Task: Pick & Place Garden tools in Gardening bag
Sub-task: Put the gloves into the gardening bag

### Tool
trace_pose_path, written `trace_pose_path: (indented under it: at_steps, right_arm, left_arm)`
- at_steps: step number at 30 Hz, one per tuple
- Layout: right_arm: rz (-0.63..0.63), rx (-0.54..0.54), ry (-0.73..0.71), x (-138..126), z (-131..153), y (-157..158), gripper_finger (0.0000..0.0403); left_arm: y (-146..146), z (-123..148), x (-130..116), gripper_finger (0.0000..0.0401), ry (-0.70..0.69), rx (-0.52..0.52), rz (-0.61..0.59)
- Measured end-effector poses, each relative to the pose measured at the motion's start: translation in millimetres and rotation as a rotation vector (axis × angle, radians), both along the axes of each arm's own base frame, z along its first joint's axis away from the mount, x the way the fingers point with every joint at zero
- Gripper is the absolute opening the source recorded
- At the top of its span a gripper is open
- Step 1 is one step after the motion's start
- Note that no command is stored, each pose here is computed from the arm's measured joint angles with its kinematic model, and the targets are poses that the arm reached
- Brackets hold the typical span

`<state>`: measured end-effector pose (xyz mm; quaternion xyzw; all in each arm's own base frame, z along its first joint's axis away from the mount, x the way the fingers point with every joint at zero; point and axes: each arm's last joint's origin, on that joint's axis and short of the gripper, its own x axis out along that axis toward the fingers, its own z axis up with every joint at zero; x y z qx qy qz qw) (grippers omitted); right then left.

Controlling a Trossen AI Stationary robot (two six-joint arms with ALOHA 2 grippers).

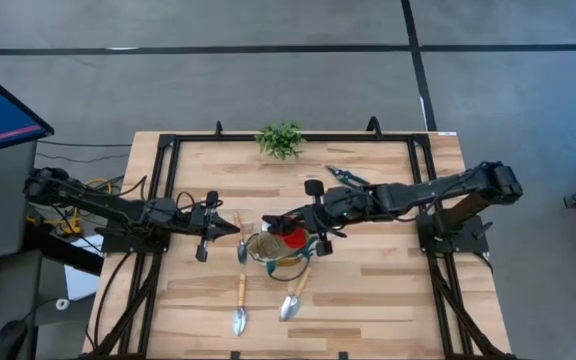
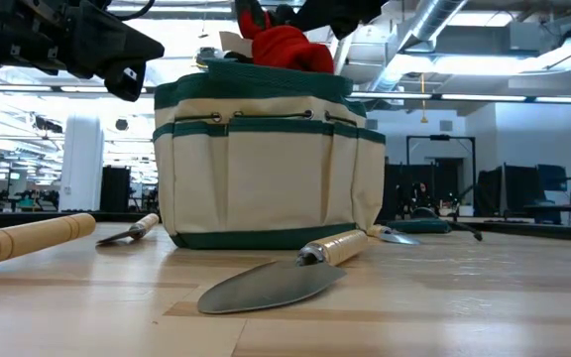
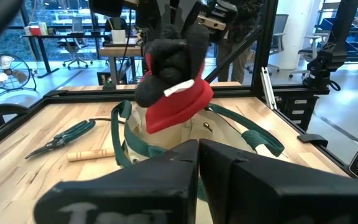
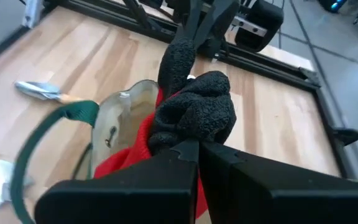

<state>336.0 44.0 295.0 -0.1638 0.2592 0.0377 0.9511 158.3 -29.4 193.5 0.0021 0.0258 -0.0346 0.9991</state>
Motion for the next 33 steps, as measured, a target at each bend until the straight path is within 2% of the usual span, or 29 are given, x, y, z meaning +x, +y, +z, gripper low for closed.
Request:
trace_pose_path:
  at_steps: [6,14,23,33]
  right_arm:
    - [0.006,-0.021,-0.001,0,-1,-3,0.0]
    - [-0.03,0.037,0.061,-5,-21,-5,0.0]
    - [0.032,0.097,0.071,-4,-21,-7,0.0]
    - [0.023,0.115,0.08,-5,-22,-7,0.0013]
  left_arm:
    - [0,0,0,0.0002,0.0,0.0,0.0]
    - [0,0,0,0.0002,0.0,0.0,-0.001]
    - [0,0,0,0.0002,0.0,0.0,-0.002]
    - [0,0,0,0.0002,0.0,0.0,-0.006]
